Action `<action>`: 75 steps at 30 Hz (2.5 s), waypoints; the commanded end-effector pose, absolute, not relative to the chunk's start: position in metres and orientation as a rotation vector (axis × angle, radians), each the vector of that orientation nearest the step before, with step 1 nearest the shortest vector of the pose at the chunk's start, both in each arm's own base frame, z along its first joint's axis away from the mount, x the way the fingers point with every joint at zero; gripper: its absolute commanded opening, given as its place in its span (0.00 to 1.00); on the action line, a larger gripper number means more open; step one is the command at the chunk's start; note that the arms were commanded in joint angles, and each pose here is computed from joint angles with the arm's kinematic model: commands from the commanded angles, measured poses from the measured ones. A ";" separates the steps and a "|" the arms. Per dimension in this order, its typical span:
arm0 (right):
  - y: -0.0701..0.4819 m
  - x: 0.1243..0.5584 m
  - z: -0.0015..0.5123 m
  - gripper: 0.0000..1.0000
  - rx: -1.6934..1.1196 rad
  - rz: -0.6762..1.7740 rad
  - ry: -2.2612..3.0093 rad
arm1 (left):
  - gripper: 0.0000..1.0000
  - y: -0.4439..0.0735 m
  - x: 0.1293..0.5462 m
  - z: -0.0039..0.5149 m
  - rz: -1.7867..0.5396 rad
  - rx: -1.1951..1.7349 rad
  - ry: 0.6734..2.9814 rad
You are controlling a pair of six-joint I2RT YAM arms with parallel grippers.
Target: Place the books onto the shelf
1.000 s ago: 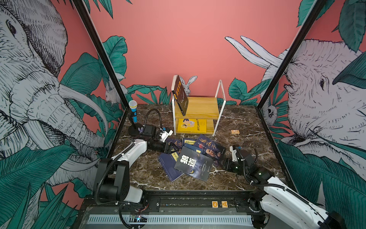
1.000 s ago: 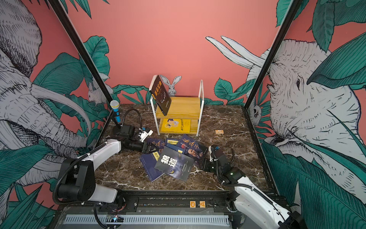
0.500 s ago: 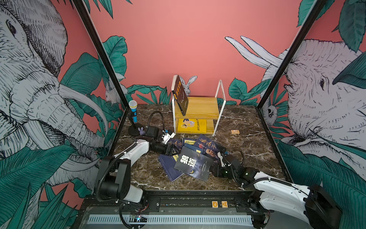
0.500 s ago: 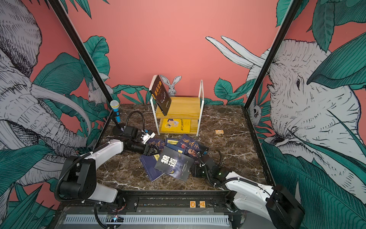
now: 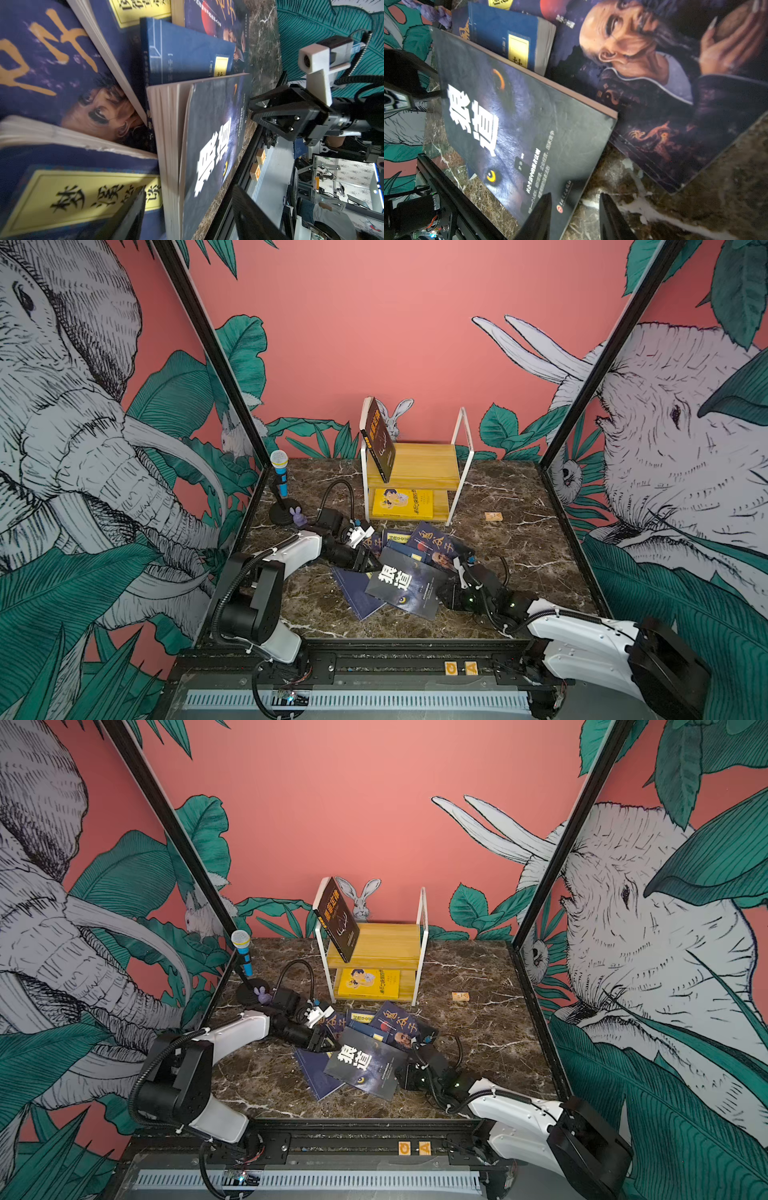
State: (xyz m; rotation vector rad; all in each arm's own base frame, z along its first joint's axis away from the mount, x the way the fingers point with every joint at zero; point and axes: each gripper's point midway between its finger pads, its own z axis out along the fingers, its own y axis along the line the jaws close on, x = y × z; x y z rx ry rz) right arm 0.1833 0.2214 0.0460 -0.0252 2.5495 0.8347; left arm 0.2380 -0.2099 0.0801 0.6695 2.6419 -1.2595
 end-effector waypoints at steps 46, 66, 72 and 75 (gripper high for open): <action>0.234 0.184 0.024 0.28 -0.021 0.817 2.570 | 0.92 -0.213 0.234 0.064 -1.090 0.753 2.758; 0.263 0.192 0.030 0.24 -0.034 0.906 2.523 | 0.30 -0.232 0.223 0.115 -1.331 0.741 2.603; 0.264 0.194 0.046 0.24 -0.089 0.866 2.517 | 0.00 -0.231 0.221 0.126 -1.329 0.747 2.565; 0.253 0.197 0.060 0.27 -0.121 0.791 2.488 | 0.00 -0.231 0.221 0.136 -1.337 0.752 2.518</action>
